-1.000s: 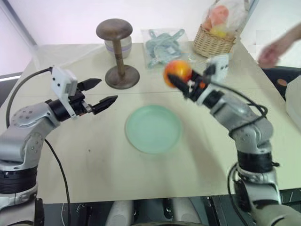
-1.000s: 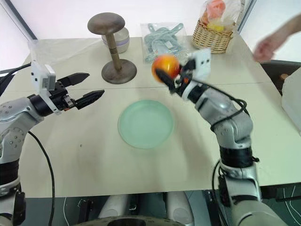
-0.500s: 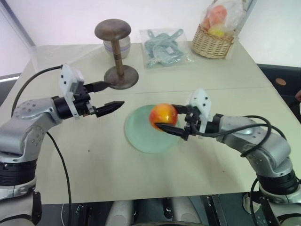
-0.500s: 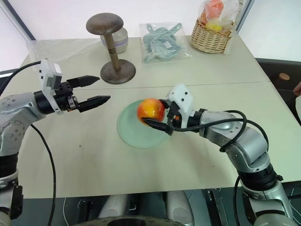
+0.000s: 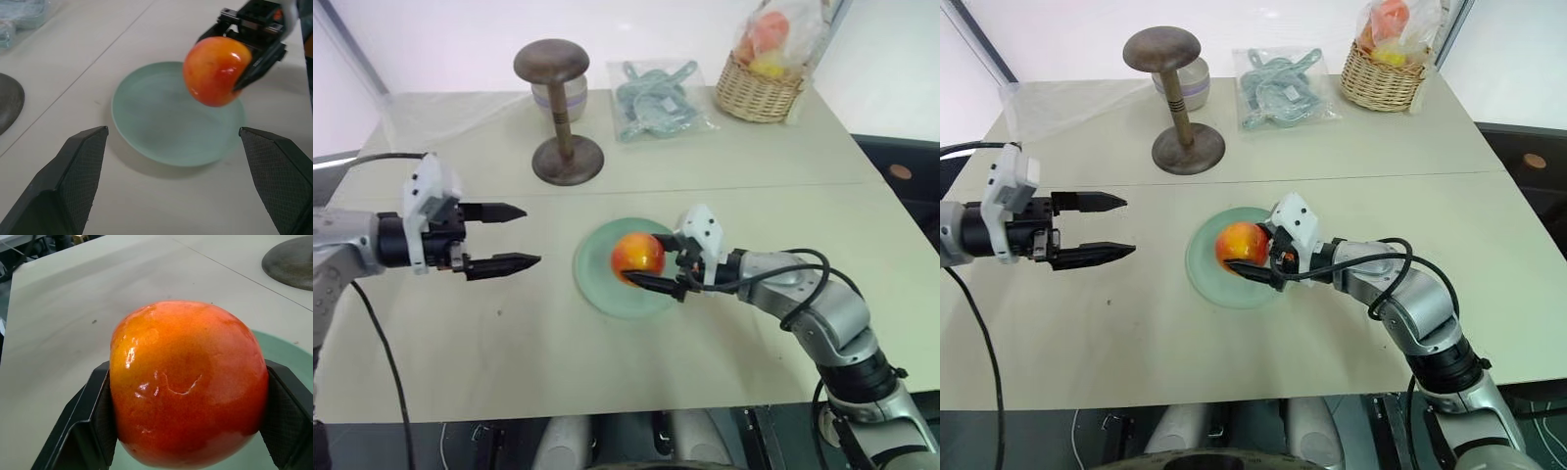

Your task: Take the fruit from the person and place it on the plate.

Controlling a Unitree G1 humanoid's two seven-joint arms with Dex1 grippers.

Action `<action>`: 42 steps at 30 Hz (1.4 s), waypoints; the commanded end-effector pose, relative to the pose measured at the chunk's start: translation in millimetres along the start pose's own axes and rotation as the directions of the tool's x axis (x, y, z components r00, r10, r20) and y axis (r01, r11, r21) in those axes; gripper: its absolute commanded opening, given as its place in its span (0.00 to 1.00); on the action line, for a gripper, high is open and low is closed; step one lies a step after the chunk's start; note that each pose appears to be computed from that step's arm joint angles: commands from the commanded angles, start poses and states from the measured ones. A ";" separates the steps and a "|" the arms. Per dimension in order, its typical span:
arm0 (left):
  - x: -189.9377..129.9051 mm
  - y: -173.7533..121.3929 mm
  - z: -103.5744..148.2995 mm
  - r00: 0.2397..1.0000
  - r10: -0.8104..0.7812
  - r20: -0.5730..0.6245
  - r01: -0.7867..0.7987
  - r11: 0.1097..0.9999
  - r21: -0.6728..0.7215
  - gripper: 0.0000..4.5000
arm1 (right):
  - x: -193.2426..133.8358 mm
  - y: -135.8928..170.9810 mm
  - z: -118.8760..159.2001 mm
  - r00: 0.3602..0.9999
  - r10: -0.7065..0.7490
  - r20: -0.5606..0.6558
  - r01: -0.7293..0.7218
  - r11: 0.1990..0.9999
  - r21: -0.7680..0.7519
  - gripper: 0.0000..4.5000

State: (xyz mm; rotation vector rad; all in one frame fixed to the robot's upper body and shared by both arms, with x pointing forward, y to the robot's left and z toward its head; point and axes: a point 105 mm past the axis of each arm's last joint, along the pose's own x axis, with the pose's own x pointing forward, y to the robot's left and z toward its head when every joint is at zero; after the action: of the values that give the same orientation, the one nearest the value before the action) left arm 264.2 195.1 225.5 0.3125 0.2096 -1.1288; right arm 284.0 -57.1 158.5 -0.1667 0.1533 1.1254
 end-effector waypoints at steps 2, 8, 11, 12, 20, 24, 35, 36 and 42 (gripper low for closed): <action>-8.7 -6.5 8.4 0.999 -0.025 -0.024 0.027 0.998 0.057 1.00 | 4.4 -3.2 7.0 0.999 -0.013 0.044 0.014 1.000 -0.025 0.69; -10.7 -6.0 3.8 0.998 -0.026 -0.063 0.031 0.996 0.081 1.00 | 8.9 -14.2 1.4 0.996 -0.067 0.053 0.068 0.998 -0.012 0.69; -9.6 -4.6 3.8 0.998 -0.024 -0.062 0.029 0.996 0.086 1.00 | 9.5 -19.0 -2.2 0.995 -0.089 0.052 0.089 0.996 -0.004 0.69; -9.4 -5.0 3.5 0.998 -0.027 -0.064 0.033 0.996 0.087 1.00 | 9.5 -19.8 -3.2 0.994 -0.093 0.051 0.093 0.996 -0.003 0.69; -7.9 -3.5 0.8 0.996 -0.033 -0.078 0.041 0.994 0.102 1.00 | 9.3 -23.3 -9.3 0.992 -0.120 0.038 0.119 0.993 0.006 0.99; -7.2 -2.4 0.2 0.997 -0.034 -0.076 0.042 0.994 0.105 1.00 | 6.1 -24.2 -6.7 0.990 -0.131 0.049 0.131 0.991 0.017 0.99; -3.9 -4.9 -0.1 0.996 -0.053 -0.071 0.060 0.993 0.099 1.00 | -27.7 -25.2 38.3 0.979 -0.163 0.120 0.165 0.986 -0.011 0.99; -3.7 -5.2 -0.3 0.996 -0.056 -0.072 0.064 0.993 0.099 1.00 | -37.9 -23.7 45.6 0.981 -0.154 0.120 0.159 0.987 -0.034 0.99; -2.9 -2.0 -0.4 0.995 -0.064 -0.072 0.071 0.992 0.108 1.00 | -81.6 4.5 51.5 0.999 -0.035 -0.019 0.033 0.992 -0.120 0.99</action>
State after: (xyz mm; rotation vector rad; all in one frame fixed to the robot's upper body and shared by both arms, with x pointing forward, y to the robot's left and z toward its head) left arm 260.7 197.0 217.9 0.4171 0.2562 -1.1968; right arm 266.0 -119.6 222.0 -0.2570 0.0950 1.0211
